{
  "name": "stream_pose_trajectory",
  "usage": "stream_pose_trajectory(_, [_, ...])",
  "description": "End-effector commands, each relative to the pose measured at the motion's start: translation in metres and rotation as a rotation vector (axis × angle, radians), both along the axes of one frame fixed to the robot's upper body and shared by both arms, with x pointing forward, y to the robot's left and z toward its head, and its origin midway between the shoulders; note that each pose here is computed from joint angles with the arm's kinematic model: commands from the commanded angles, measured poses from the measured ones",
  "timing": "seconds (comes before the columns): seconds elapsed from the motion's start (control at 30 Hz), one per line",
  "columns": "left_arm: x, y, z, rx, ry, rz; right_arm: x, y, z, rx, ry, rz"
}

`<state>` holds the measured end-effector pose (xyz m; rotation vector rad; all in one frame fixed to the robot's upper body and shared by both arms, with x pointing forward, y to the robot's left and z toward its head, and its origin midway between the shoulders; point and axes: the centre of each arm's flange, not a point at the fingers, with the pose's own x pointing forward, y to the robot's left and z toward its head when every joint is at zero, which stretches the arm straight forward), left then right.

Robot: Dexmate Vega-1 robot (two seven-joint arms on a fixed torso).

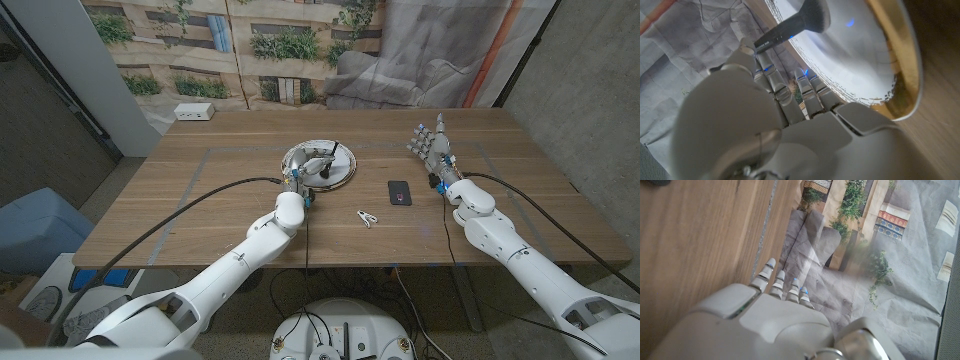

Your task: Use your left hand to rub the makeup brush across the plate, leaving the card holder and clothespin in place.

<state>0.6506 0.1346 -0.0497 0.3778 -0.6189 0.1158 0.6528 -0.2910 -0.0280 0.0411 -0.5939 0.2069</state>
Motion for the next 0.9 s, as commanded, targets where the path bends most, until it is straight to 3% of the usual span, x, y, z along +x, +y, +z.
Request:
stream_pose_trajectory(0.03, [0.004, 0.010, 0.002, -0.004, -0.005, 0.020, 0.000, 0.000, 0.000, 0.000, 0.000, 0.000])
stream_pose_trajectory(0.9, [0.013, 0.027, 0.008, -0.014, -0.017, 0.053, 0.000, 0.000, 0.000, 0.000, 0.000, -0.001])
